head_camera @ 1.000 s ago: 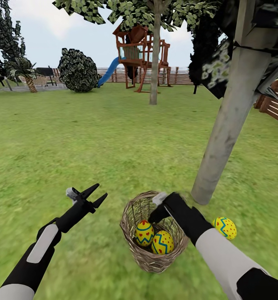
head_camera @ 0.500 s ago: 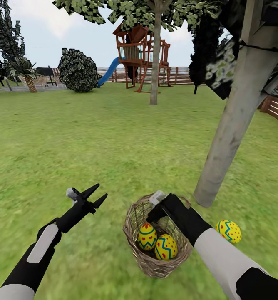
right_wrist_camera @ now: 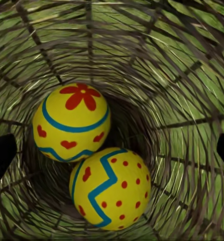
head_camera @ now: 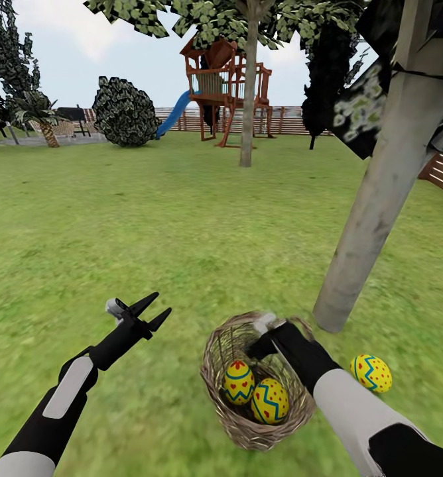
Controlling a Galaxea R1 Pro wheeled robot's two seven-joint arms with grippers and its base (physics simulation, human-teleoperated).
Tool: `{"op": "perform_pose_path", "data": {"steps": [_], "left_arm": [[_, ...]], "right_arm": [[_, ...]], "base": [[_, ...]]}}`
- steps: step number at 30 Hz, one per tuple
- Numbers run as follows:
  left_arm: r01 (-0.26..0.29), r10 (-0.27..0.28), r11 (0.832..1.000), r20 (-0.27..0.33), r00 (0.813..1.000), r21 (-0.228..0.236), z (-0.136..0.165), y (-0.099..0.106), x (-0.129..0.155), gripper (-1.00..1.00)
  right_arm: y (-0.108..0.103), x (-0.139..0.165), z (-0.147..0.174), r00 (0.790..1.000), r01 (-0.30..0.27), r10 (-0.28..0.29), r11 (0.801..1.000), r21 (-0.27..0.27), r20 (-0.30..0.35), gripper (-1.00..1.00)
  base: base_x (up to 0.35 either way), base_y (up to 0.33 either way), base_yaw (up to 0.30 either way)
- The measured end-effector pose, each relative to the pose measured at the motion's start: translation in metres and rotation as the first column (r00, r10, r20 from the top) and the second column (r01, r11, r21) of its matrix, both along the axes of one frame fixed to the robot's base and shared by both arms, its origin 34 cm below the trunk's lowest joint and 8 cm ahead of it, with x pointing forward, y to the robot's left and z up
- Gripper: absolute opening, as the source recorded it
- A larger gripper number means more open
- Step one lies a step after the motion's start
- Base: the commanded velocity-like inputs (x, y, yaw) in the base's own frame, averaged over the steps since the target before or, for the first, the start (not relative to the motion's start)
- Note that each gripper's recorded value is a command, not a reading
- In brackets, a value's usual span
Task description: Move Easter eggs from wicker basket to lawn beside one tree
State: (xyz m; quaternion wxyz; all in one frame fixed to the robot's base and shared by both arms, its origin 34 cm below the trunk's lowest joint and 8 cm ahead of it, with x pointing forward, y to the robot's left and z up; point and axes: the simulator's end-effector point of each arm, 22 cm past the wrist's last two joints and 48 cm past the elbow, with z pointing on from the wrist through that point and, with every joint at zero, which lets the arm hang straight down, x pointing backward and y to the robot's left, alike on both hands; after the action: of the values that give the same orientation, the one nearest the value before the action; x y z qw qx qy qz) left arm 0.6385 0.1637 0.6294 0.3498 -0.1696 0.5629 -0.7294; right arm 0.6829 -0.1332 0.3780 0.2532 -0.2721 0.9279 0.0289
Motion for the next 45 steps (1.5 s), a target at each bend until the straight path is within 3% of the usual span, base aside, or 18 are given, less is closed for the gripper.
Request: {"op": "perform_pose_path", "data": {"steps": [8, 17, 23, 30, 39, 41, 45], "left_arm": [[0.002, -0.002, 1.0, 0.007, 1.0, -0.009, 0.003, 0.0, -0.001, 1.0], [0.002, -0.002, 1.0, 0.007, 1.0, -0.009, 0.003, 0.0, -0.001, 1.0], [0.002, -0.002, 1.0, 0.005, 1.0, -0.006, 0.002, 0.0, -0.001, 1.0], [0.0, 0.0, 1.0, 0.0, 1.0, 0.0, 0.0, 0.0, 0.0, 1.0], [0.0, 0.0, 1.0, -0.041, 0.999, 0.006, -0.024, -0.002, 0.004, 1.0], [0.001, 0.0, 1.0, -0.05, 0.999, 0.007, -0.029, -0.003, 0.005, 1.0], [0.002, -0.001, 1.0, -0.067, 0.998, 0.008, -0.039, -0.003, 0.006, 1.0]], "right_arm": [[-0.009, -0.007, -0.012, 0.999, 0.022, -0.022, 1.0, -0.015, -0.024, 1.0], [-0.002, -0.005, -0.008, 1.0, 0.014, -0.014, 1.0, 0.0, -0.02, 1.0], [0.015, -0.008, -0.007, 1.0, -0.002, 0.003, 1.0, 0.02, -0.025, 1.0], [0.016, -0.012, -0.011, 0.999, 0.004, -0.003, 1.0, 0.026, -0.04, 1.0], [0.011, -0.013, -0.031, 0.998, 0.013, -0.012, 1.0, 0.025, -0.063, 1.0], [0.007, -0.01, -0.033, 0.997, 0.043, -0.04, 0.998, 0.044, -0.065, 1.0], [0.007, -0.011, -0.042, 0.996, 0.048, -0.044, 0.998, 0.048, -0.076, 1.0]], "base": [[0.0, 0.0, 0.0], [0.0, 0.0, 0.0], [0.0, 0.0, 0.0], [0.0, 0.0, 0.0], [0.0, 0.0, 0.0], [0.0, 0.0, 0.0], [0.0, 0.0, 0.0]]}}
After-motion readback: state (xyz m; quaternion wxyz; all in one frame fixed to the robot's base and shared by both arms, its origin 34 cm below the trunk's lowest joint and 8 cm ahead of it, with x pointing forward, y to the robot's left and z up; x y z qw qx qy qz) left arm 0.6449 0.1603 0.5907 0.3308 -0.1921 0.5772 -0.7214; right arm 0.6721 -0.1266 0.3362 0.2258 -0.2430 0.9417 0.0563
